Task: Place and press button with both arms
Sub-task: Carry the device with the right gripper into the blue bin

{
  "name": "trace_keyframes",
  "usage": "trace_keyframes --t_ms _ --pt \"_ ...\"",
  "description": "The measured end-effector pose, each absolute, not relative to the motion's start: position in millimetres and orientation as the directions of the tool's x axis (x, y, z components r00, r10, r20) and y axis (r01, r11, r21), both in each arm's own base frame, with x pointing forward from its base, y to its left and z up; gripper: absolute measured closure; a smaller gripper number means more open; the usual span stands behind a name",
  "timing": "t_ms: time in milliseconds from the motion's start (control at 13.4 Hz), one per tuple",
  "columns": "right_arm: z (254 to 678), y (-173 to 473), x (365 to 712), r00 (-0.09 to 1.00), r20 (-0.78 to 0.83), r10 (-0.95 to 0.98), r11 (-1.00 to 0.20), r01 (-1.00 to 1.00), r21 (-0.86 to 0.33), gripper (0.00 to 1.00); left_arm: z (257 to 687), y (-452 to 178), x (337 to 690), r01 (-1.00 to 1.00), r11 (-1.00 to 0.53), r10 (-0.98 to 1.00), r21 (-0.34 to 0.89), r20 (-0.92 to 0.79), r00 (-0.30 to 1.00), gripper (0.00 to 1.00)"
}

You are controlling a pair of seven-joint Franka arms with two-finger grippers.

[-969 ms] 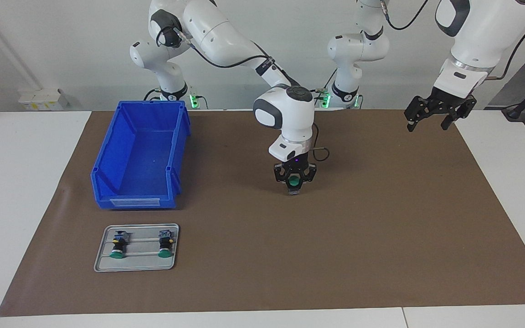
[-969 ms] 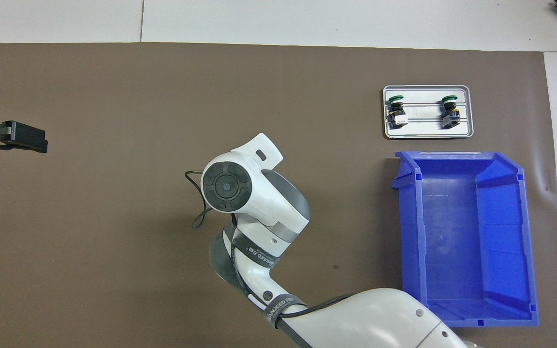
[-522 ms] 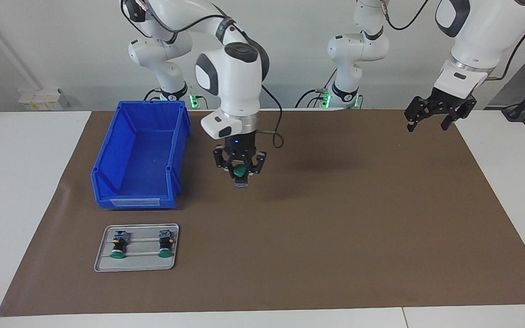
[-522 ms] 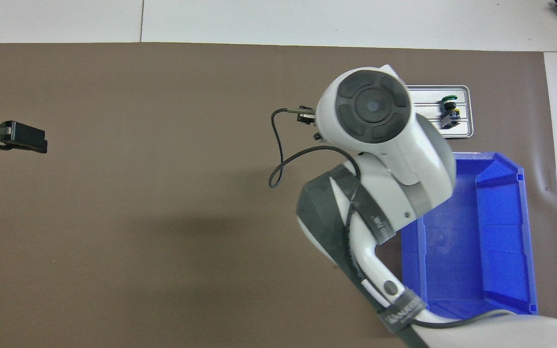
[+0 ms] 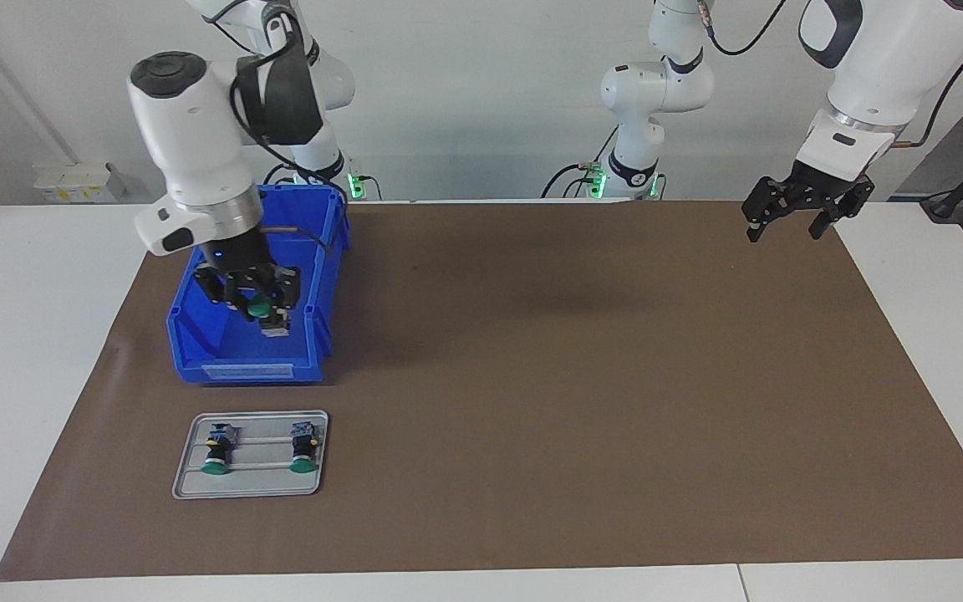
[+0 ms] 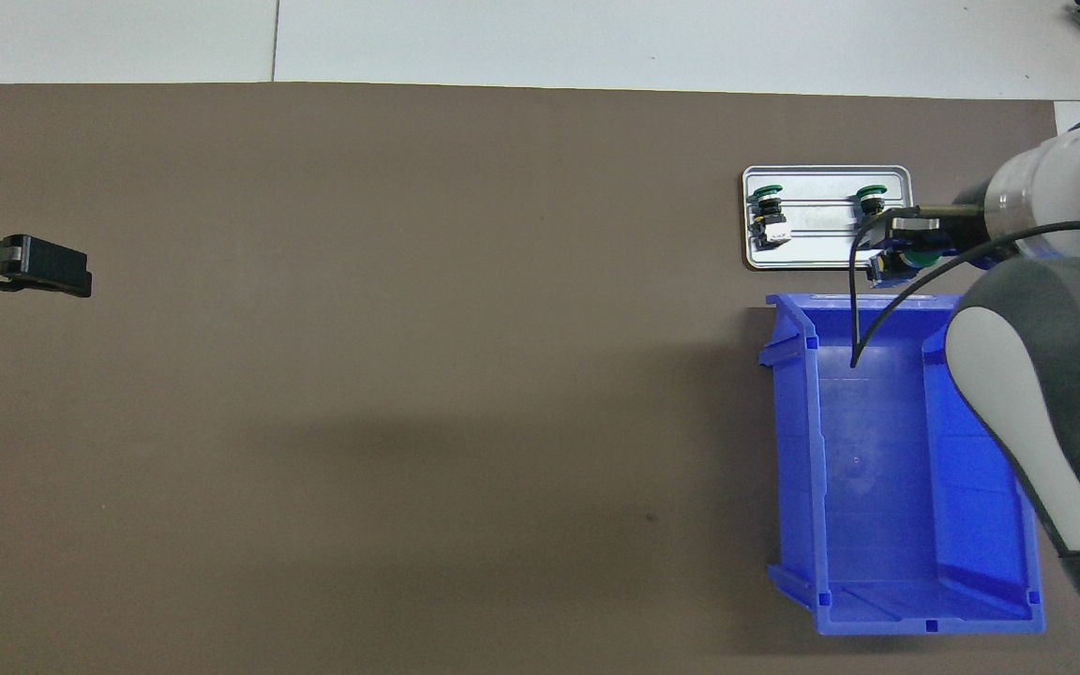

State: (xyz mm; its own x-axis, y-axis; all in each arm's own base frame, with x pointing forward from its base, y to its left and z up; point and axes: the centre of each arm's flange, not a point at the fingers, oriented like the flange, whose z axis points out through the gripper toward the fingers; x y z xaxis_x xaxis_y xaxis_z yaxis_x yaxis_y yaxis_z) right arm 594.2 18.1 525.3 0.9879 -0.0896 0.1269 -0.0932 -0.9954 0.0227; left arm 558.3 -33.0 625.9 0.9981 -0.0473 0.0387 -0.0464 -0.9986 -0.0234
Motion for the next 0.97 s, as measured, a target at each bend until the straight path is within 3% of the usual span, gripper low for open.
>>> trace_keyframes --t_ms 447,969 --pt "412.4 -4.5 520.7 0.987 0.145 -0.065 -0.997 -0.070 0.028 0.63 625.9 -33.0 558.3 -0.046 -0.999 -0.047 -0.023 0.039 0.998 0.00" --pt "338.4 -18.2 493.1 0.981 0.172 -0.088 -0.996 -0.092 0.018 0.63 625.9 -32.9 558.3 -0.046 -0.999 -0.047 -0.023 0.039 0.998 0.00"
